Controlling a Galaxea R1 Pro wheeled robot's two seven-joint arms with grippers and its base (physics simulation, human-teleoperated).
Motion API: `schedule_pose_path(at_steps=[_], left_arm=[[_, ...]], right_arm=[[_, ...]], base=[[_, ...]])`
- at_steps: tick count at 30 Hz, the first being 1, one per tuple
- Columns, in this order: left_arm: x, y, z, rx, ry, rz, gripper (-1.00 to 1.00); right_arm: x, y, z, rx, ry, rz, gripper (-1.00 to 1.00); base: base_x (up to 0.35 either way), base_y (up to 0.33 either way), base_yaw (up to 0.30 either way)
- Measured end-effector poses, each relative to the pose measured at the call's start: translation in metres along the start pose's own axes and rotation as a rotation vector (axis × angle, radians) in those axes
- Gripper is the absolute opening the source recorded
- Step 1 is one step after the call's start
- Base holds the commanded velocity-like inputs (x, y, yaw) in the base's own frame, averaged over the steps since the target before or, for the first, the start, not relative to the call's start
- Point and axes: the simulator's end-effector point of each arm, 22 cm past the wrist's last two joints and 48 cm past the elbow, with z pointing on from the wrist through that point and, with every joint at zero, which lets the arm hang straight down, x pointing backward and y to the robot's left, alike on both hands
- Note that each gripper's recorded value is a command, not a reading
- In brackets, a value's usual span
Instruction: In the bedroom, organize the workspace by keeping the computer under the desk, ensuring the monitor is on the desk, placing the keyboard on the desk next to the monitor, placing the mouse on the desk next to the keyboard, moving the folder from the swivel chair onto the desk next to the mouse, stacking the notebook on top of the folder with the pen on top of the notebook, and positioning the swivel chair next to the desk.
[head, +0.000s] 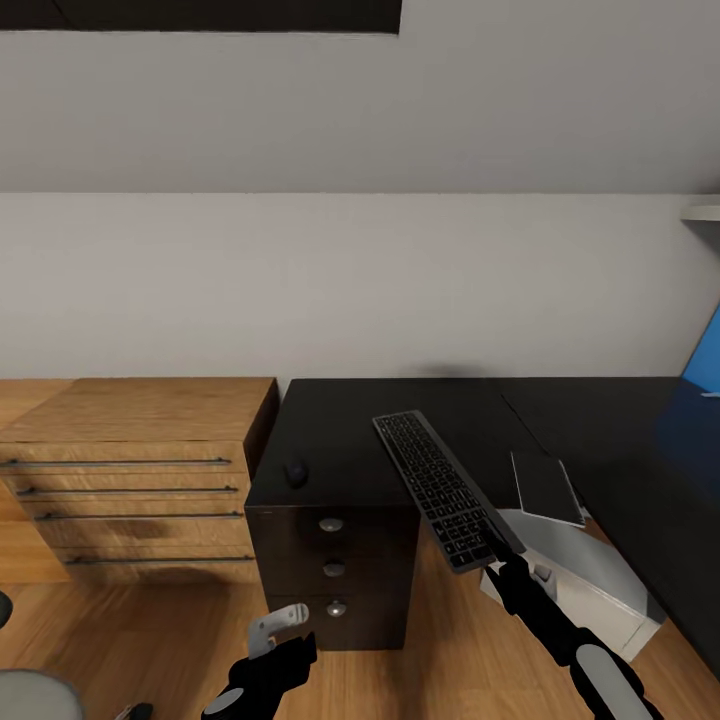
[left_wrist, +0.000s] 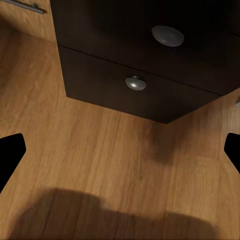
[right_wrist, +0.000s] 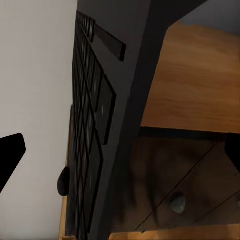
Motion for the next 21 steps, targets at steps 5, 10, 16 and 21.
schedule_pose_path(at_steps=[5,10,16,21], left_arm=[[0.0,0.0,0.0,-0.001,0.0,0.0,1.0],[0.0,0.0,0.0,-0.002,-0.001,0.001,1.0],[-0.005,-0.001,-0.005,-0.007,-0.003,0.005,1.0],[-0.012,-0.002,-0.012,-0.009,-0.005,0.006,1.0]], right_arm=[[0.004,0.002,0.0,-0.006,0.018,0.009,-1.0],[0.006,0.002,0.0,-0.008,0.028,0.014,-1.0],[0.005,0.017,0.0,-0.031,0.031,0.005,-1.0],[0.002,0.043,-0.002,-0.104,0.03,0.001,-1.0]], base=[[0.002,0.002,0.0],[0.0,0.0,0.0],[0.0,0.0,0.0],[0.0,0.0,0.0]])
